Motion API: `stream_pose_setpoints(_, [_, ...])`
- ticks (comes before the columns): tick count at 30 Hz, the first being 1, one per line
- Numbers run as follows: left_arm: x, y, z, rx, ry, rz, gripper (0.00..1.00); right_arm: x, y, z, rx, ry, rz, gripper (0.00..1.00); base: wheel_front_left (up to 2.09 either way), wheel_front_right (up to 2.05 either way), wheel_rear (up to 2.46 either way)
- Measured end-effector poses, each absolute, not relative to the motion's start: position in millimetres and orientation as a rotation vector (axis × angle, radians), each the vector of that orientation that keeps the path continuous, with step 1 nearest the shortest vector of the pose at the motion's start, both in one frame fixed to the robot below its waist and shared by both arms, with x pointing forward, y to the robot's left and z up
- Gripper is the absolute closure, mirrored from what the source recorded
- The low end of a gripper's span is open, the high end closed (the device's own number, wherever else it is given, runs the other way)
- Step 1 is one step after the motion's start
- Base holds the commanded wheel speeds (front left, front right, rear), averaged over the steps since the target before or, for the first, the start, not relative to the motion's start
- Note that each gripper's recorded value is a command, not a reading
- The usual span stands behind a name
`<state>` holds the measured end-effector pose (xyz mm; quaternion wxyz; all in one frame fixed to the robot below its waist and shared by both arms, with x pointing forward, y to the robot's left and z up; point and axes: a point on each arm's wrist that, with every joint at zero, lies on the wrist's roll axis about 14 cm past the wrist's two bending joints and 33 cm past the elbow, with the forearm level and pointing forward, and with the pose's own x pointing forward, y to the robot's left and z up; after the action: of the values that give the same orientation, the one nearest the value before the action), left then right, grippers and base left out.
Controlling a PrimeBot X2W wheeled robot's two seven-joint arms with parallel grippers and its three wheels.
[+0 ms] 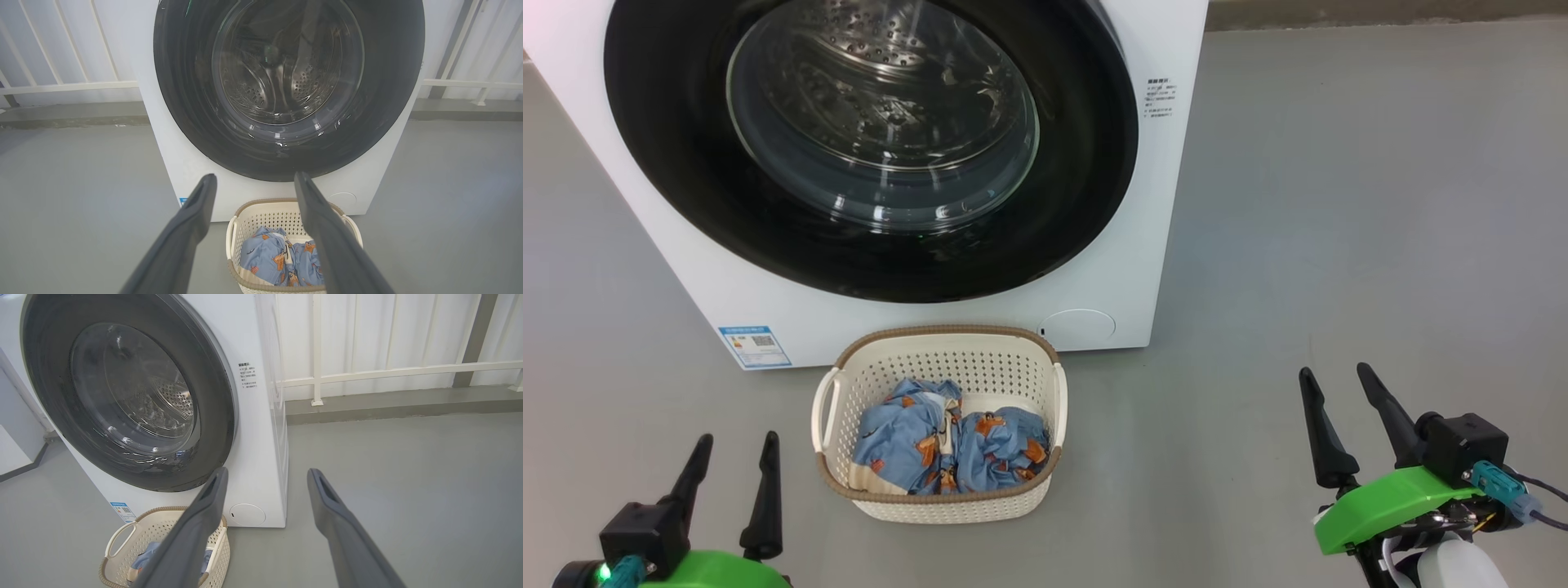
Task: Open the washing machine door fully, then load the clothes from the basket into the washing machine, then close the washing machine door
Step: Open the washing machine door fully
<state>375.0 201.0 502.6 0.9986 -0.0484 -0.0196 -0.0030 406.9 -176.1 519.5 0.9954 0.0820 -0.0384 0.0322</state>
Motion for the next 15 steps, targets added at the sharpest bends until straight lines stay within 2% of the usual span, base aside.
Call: stream_pose_setpoints(15, [375.5, 204.0, 500.0, -0.084, -0.037, 0.025, 0.00, 407.1, -180.5, 514.5, 0.200, -0.071, 0.046, 0.00, 0.00, 0.00, 0.00])
